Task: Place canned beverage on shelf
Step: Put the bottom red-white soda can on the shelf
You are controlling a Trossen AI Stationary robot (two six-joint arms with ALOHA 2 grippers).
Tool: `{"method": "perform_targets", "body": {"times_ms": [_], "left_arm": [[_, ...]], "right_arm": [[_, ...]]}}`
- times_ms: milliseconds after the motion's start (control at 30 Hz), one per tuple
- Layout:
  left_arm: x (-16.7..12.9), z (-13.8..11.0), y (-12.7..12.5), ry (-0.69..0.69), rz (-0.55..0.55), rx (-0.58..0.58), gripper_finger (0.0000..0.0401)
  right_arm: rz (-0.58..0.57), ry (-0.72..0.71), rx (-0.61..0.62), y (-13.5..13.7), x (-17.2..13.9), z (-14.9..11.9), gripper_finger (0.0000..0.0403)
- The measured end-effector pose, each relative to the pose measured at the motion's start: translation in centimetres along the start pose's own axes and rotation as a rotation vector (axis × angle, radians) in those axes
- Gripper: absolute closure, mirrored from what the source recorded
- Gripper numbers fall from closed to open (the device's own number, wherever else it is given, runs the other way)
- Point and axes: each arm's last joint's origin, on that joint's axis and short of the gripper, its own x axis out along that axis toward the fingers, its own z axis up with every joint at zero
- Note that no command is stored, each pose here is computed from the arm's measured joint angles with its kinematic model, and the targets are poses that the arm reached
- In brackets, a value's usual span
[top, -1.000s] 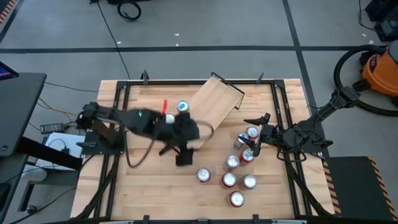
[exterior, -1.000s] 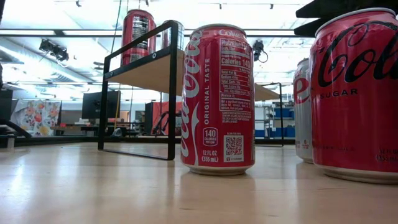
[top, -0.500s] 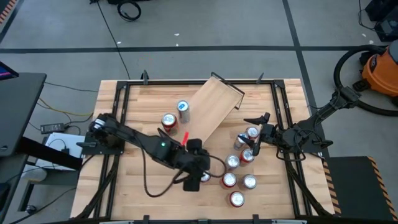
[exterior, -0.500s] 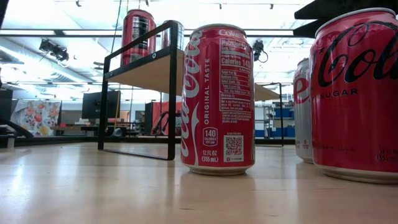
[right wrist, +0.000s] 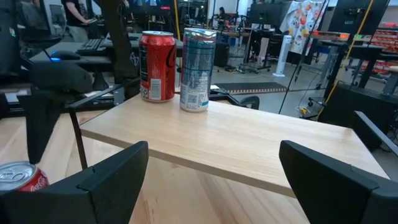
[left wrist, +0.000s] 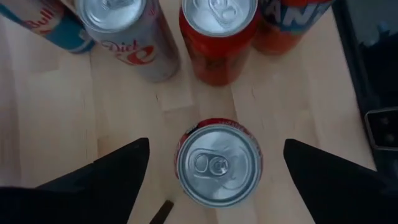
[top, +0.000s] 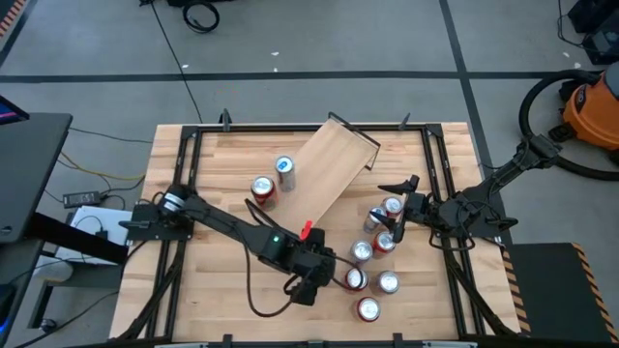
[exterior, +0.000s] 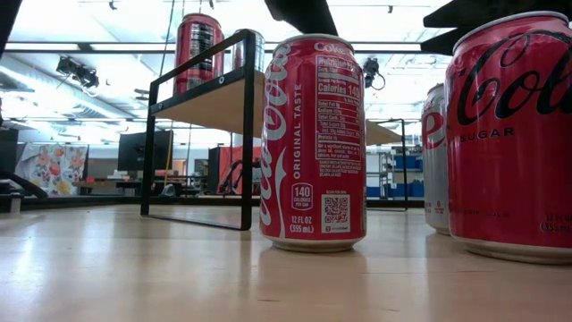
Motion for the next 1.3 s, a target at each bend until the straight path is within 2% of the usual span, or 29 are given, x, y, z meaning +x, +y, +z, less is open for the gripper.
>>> {"method": "perform_targets", "body": {"times_ms": [533,933,1100,1300], "left_arm": [[2.8,-0.7,-0.5,0.082,0.000,0.133,0.0019],[4.0,-1.0,-1.1,0.113,-0.022,0.159,0.0088],[3.2,-0.5,-0.7,0.111,-0.030,0.122,0.0095],[-0.4,2.0,0.8,0.036,-0.014,0.086,0.0097]], "right_arm": [[0.002,0.011,0.002,0.2,0.1,-0.2,0.0029],[0.000,0.018,0.006,0.3,0.2,-0.4,0.0029],[0.000,0.020,0.008,0.3,0.3,-0.4,0.0029],[0.000,0.018,0.011,0.3,0.3,-0.4,0.0029]]}}
